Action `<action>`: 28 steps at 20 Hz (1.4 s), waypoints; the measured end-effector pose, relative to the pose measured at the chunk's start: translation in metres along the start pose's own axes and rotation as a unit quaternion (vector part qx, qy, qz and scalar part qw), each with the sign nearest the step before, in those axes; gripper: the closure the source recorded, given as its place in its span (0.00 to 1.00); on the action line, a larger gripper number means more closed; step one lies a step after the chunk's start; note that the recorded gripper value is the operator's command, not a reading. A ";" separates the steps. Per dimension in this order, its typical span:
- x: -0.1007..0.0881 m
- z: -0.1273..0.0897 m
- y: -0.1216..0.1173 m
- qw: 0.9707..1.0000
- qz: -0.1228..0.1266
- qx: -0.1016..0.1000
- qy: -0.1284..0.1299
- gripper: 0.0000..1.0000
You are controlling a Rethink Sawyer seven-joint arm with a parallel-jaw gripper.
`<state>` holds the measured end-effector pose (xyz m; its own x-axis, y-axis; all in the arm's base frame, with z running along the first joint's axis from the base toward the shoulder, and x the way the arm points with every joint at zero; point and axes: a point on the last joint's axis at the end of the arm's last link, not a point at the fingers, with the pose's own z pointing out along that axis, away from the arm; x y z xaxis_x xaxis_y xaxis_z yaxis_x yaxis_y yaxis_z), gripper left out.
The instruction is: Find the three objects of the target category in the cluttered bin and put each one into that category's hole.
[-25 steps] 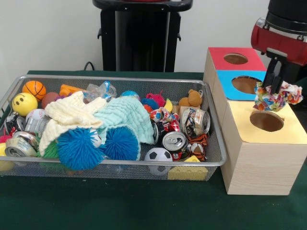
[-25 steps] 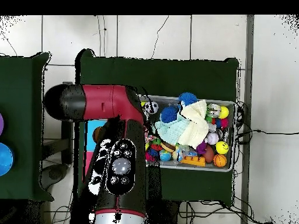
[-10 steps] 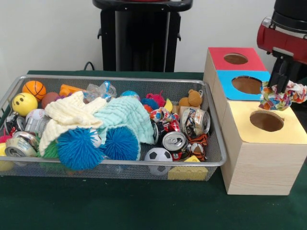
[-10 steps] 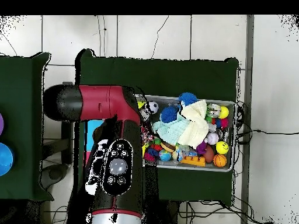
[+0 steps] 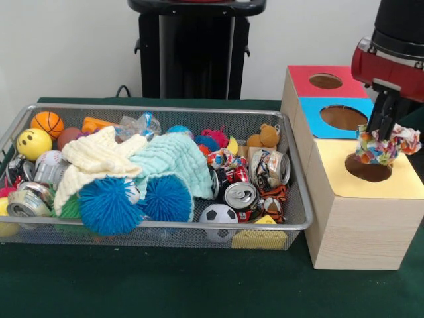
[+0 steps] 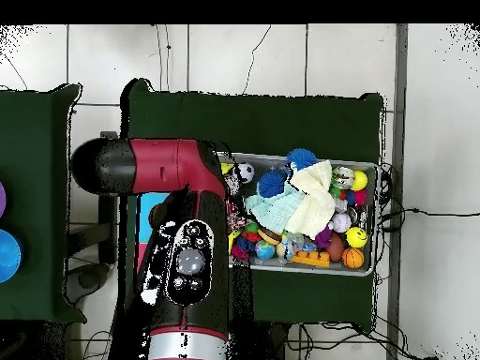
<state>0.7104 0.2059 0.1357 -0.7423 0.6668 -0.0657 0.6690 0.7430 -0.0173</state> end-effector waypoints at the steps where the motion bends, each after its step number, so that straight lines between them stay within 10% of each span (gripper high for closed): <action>1: 0.000 0.002 0.000 1.000 0.000 0.000 0.000 1.00; 28: -0.034 0.020 -0.004 1.000 0.000 0.009 -0.024 1.00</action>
<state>0.7335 0.1792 0.1178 -0.7394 0.6638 -0.1128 0.6705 0.7411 -0.0344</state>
